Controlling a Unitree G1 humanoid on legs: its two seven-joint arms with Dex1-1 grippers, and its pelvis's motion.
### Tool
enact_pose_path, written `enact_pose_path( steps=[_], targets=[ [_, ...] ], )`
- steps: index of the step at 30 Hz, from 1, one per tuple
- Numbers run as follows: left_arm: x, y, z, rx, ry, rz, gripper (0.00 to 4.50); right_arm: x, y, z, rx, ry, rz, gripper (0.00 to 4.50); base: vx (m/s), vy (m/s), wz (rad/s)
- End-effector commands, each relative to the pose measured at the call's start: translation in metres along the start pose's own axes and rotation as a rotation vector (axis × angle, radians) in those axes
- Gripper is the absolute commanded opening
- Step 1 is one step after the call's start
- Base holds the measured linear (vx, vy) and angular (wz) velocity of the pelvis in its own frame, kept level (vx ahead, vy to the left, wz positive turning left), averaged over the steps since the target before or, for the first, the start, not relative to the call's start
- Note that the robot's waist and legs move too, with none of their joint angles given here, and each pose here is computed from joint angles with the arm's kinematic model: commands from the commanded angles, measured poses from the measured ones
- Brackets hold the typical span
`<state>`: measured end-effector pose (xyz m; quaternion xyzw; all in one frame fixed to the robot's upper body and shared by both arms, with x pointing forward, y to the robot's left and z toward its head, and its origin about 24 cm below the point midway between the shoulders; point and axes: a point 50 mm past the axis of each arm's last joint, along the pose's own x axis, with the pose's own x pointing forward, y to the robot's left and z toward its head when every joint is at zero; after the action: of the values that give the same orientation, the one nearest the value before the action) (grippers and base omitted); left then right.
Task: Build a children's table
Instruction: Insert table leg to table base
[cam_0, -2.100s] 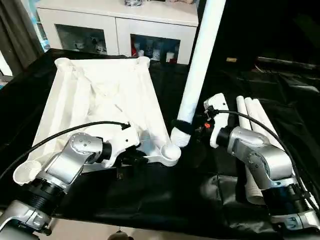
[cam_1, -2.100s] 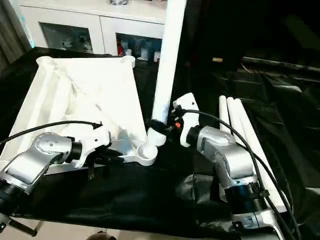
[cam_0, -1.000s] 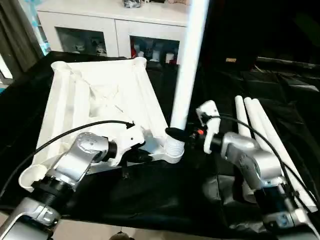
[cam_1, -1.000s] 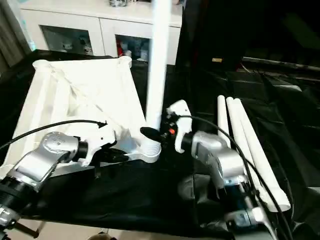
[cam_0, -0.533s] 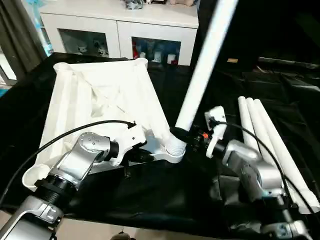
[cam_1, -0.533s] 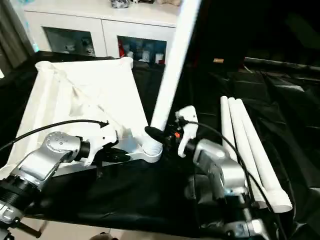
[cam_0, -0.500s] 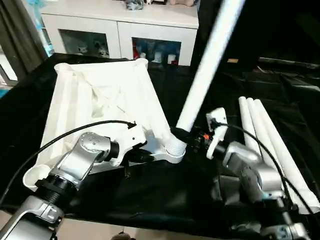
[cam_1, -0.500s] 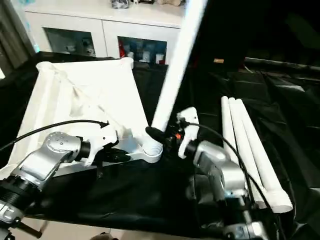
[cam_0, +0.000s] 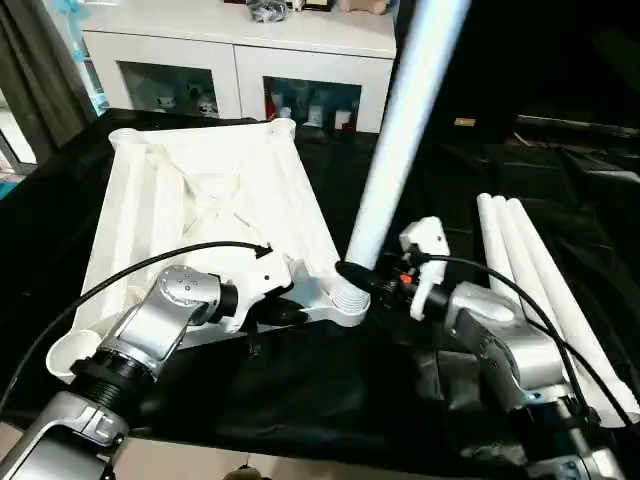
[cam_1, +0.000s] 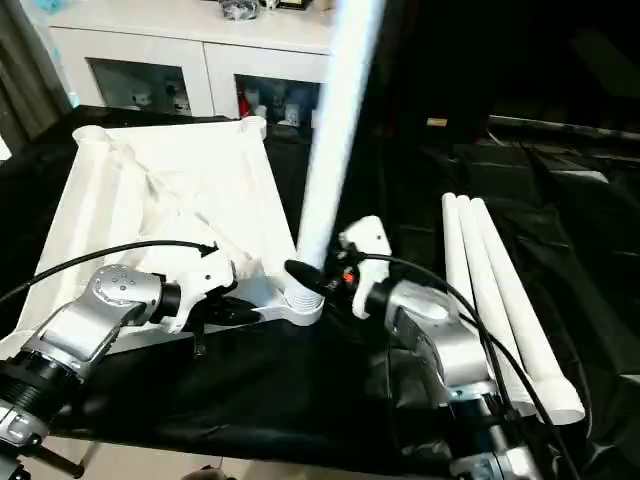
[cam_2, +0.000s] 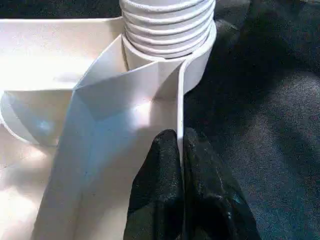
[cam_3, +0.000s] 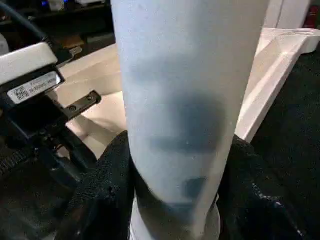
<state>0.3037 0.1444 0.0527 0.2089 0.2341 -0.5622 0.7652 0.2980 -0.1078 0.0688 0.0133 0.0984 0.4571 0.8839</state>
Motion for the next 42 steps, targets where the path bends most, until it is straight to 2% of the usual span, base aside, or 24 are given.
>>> enact_pose_path(
  steps=[1,8,20,29,35,42],
  targets=[
    [-0.009,0.009,0.018,0.059,-0.067,0.066,0.00,0.002,0.008,-0.037,0.081,0.173,0.048,1.88,0.000,0.000,0.00],
    [-0.006,0.005,0.018,0.062,-0.069,0.055,0.00,-0.007,0.004,-0.048,0.098,0.228,0.055,1.88,0.000,0.000,0.00],
    [-0.003,0.008,0.021,0.081,-0.074,0.045,0.00,-0.013,-0.003,-0.064,0.136,0.263,0.022,1.88,0.000,0.000,0.00],
    [-0.003,0.006,0.022,0.113,-0.068,0.009,0.00,-0.013,-0.010,-0.069,0.115,0.302,0.023,1.88,0.000,0.000,0.00],
    [-0.003,0.000,0.022,0.129,-0.080,-0.034,0.00,-0.016,-0.013,-0.082,0.109,0.364,0.050,1.88,0.000,0.000,0.00],
    [-0.009,-0.010,0.027,0.184,-0.116,-0.166,0.00,-0.023,-0.019,-0.072,0.079,0.348,0.127,1.88,0.000,0.000,0.00]
  ],
)
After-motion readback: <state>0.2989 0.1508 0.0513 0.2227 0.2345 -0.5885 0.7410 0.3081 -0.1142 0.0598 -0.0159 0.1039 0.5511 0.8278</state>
